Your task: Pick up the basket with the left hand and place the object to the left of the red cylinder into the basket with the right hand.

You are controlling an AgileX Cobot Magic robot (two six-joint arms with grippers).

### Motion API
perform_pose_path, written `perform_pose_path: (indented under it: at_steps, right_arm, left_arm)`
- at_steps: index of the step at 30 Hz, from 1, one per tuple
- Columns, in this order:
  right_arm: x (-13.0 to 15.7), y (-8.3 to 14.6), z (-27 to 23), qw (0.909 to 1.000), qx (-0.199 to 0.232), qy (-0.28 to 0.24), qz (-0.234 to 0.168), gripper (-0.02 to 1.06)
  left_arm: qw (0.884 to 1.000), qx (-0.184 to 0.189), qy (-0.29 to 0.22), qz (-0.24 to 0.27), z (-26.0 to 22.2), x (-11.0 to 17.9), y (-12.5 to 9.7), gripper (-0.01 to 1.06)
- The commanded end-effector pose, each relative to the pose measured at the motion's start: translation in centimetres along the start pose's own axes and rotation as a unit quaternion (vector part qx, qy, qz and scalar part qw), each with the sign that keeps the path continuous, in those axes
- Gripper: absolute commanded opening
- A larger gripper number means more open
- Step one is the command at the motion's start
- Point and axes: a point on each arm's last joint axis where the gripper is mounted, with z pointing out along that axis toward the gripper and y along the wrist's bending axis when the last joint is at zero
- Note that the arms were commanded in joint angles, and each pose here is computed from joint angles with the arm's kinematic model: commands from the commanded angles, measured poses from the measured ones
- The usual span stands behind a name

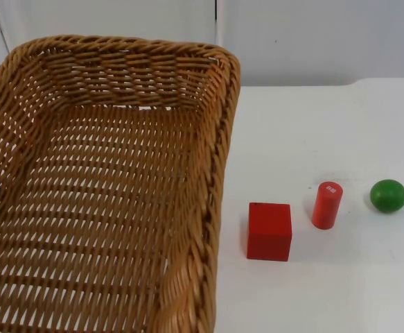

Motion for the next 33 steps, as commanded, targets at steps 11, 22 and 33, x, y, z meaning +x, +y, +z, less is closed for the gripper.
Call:
perform_pose_path:
  at_steps: [11,22,33]
  right_arm:
    - [-6.5,-0.4,4.1,0.9999,-0.001,0.014,-0.007,1.05]
    - [-8.2,-0.3,9.1,0.9964,-0.012,0.079,-0.028,1.05]
    - [-8.2,1.7,14.0,0.9839,-0.12,0.098,-0.09,1.05]
  left_arm:
    - [1.0,0.016,-0.004,-0.007,-0.2,0.2,-0.4,0.0]
    - [1.0,0.015,-0.007,-0.007,-0.2,0.1,-0.4,0.0]
    - [1.0,0.015,-0.007,-0.007,-0.2,0.1,-0.4,0.0]
